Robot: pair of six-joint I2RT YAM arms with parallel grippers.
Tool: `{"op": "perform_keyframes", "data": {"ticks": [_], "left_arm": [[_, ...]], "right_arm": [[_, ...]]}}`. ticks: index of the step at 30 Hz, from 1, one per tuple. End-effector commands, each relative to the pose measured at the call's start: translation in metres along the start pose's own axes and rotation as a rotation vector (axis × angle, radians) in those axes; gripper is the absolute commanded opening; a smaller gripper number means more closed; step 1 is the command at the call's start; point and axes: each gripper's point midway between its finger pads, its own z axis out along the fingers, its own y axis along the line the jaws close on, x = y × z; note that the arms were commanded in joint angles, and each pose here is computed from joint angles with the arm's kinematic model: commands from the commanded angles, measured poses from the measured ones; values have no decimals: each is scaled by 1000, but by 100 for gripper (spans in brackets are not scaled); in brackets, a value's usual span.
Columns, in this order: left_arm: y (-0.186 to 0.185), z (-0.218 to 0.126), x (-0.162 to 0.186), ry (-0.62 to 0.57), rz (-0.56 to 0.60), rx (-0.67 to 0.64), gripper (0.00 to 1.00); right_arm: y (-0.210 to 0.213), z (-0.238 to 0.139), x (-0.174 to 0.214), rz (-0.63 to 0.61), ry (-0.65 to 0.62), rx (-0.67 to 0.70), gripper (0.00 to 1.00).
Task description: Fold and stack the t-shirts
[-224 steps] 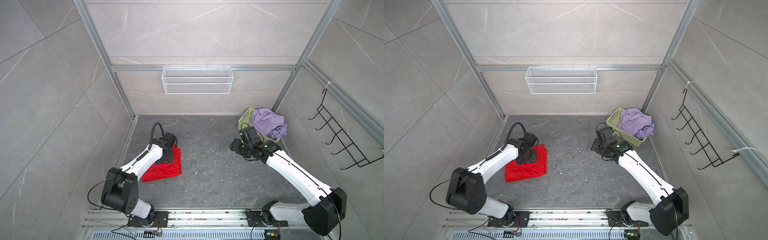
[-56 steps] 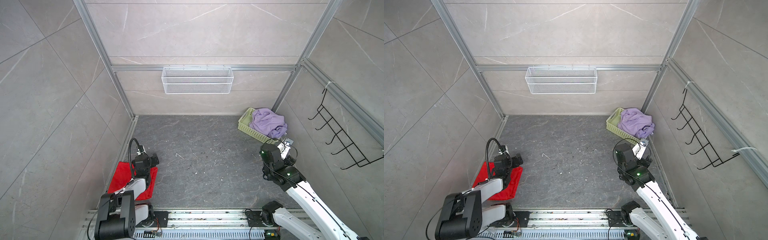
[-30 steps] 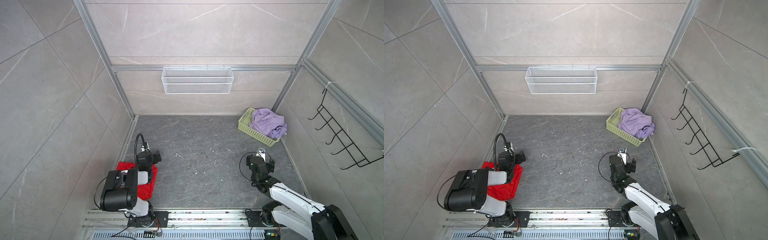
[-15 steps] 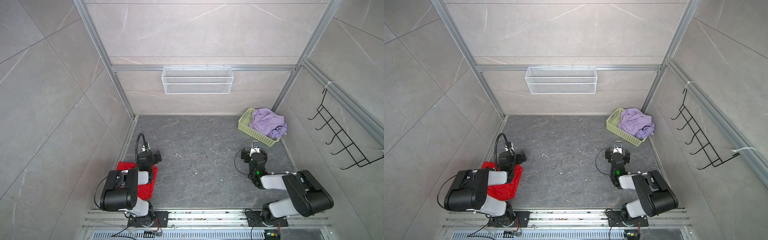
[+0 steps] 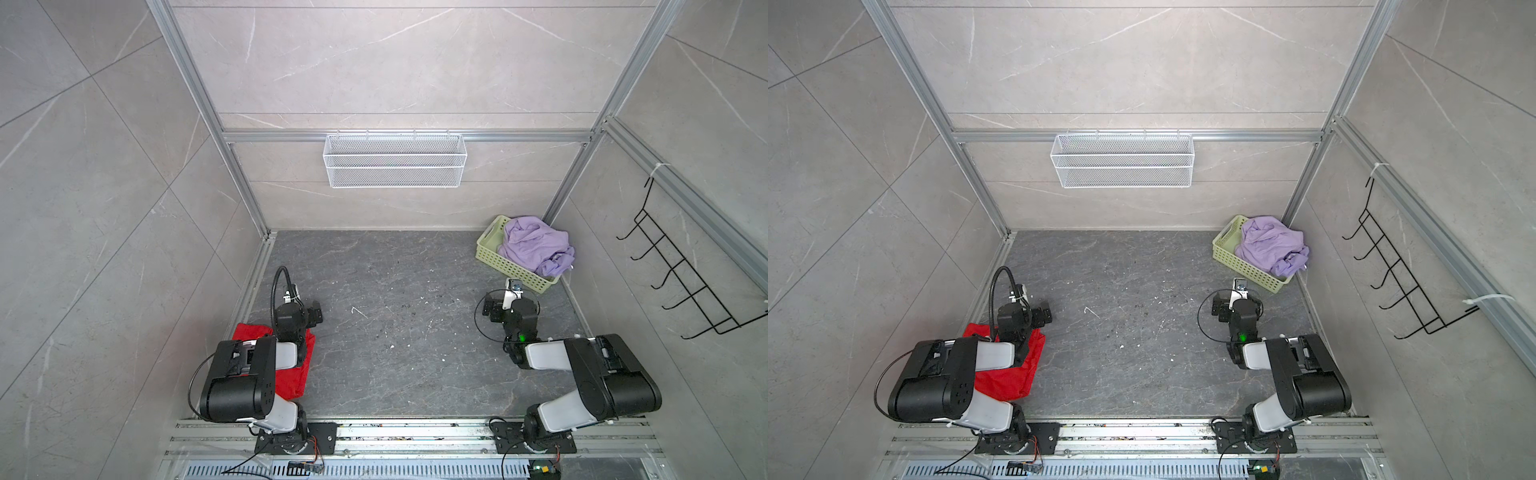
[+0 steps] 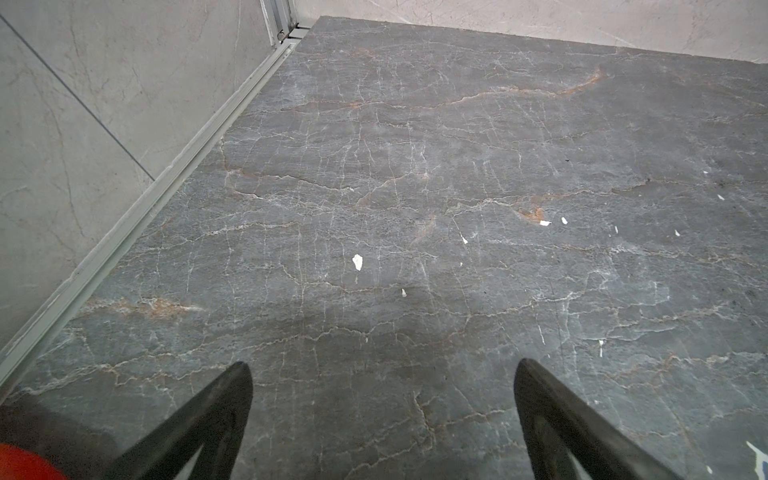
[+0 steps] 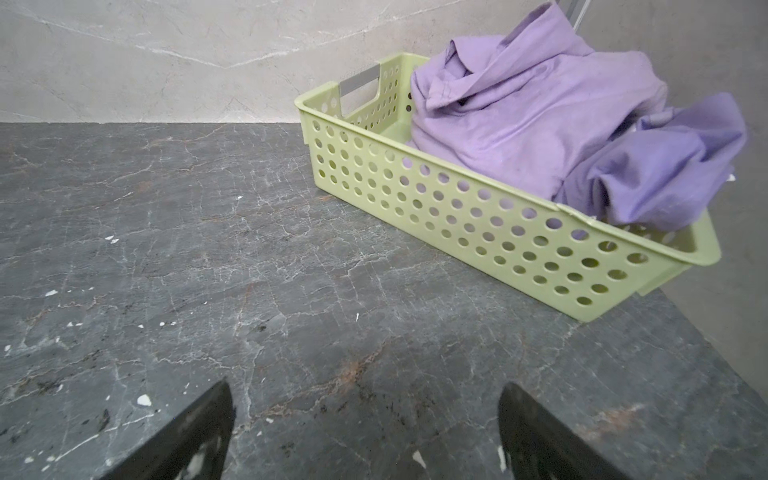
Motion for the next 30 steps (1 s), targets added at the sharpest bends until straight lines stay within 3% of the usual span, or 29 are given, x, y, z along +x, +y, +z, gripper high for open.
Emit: {"op": "perform_keyframes", "data": {"ticks": [1, 30], "left_arm": [[-1, 2, -25, -77, 10, -1, 100], [-1, 0, -26, -85, 10, 0, 100]], "right_arm": [[3, 2, -5, 11, -3, -18, 99], [3, 2, -6, 9, -5, -17, 99]]}}
